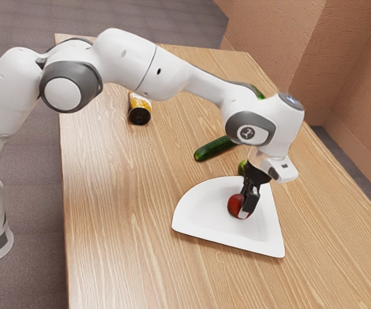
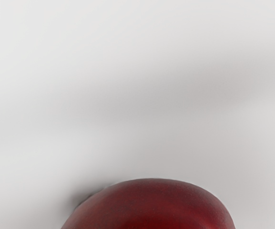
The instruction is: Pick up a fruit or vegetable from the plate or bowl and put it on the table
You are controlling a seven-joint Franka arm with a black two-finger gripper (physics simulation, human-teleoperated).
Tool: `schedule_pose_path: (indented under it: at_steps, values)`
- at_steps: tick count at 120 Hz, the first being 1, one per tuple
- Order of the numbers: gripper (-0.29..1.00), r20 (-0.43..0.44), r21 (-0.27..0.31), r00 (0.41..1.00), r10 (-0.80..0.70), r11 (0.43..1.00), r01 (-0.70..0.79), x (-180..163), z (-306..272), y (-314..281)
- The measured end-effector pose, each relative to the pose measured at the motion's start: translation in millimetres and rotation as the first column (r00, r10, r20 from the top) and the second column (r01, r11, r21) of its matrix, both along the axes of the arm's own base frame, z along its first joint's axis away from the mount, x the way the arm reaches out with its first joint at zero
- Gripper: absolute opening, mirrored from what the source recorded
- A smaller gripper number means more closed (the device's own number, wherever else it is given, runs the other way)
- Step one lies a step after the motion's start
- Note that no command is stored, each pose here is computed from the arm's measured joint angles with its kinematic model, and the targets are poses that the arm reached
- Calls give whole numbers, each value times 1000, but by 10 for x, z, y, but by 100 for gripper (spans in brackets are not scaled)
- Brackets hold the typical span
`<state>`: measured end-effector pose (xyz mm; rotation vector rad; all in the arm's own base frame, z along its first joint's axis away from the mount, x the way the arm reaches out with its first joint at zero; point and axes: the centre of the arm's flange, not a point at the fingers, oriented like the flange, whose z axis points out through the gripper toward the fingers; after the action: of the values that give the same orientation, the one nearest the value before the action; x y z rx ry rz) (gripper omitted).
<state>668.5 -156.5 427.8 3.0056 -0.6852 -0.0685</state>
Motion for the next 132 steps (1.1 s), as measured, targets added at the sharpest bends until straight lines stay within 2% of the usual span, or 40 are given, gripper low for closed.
schedule_pose_path:
  at_steps: [132]
  values:
    - [70, -27, -25, 999, 19, 999, -20, -54, -73, -2]
